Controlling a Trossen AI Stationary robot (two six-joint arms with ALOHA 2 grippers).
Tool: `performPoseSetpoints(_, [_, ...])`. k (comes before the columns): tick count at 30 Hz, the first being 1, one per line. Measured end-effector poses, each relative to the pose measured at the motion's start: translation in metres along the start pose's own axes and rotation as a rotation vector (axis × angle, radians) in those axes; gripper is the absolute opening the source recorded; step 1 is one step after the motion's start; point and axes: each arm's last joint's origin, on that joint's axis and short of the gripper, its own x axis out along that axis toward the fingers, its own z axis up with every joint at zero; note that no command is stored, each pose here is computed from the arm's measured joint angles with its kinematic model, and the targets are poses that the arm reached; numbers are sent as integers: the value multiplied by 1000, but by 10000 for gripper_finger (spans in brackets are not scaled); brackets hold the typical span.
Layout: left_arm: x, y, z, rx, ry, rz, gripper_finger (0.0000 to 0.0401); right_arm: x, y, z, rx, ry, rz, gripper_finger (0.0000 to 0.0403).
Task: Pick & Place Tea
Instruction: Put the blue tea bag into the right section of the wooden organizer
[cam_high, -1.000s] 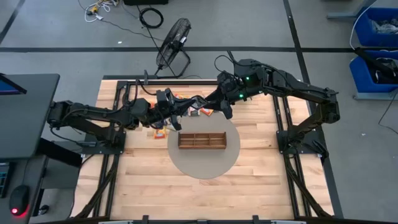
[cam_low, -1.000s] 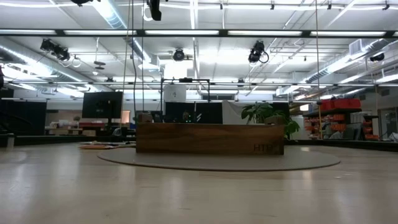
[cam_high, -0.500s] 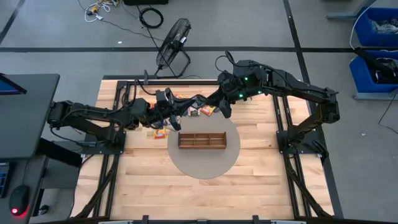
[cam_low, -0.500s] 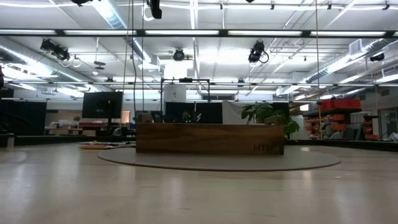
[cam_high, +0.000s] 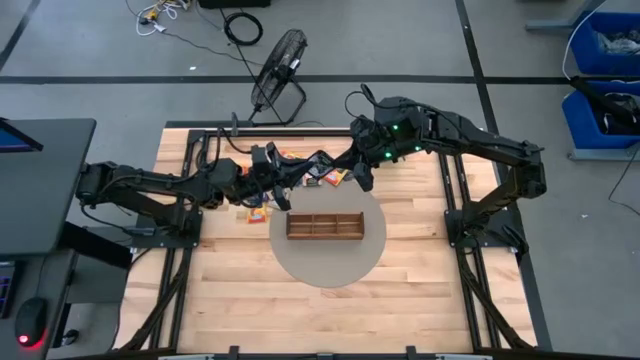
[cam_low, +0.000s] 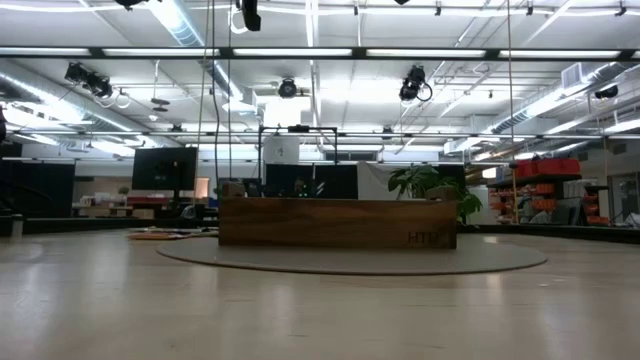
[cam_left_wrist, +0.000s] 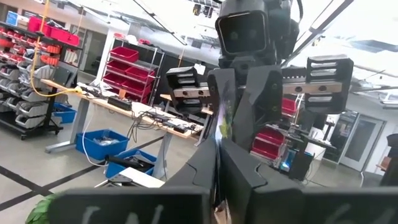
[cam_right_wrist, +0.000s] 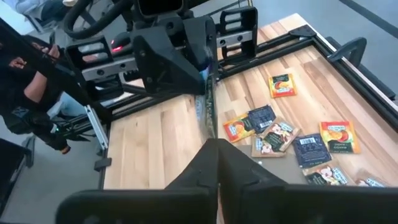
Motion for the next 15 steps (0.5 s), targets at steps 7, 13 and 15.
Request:
performPoseSetpoints(7, [-1,-1,-5,7,49,9,75,-13,-5,-4,4,33,-29,1])
performPoseSetpoints(13, [-3,-2,-10,22,108,13,102,-28,-11,-18,-17,167,-75,1])
performPoseSetpoints(15, [-6,-1,-10,31,141,24,107,-27,-11,-24,-32,230,-83,0])
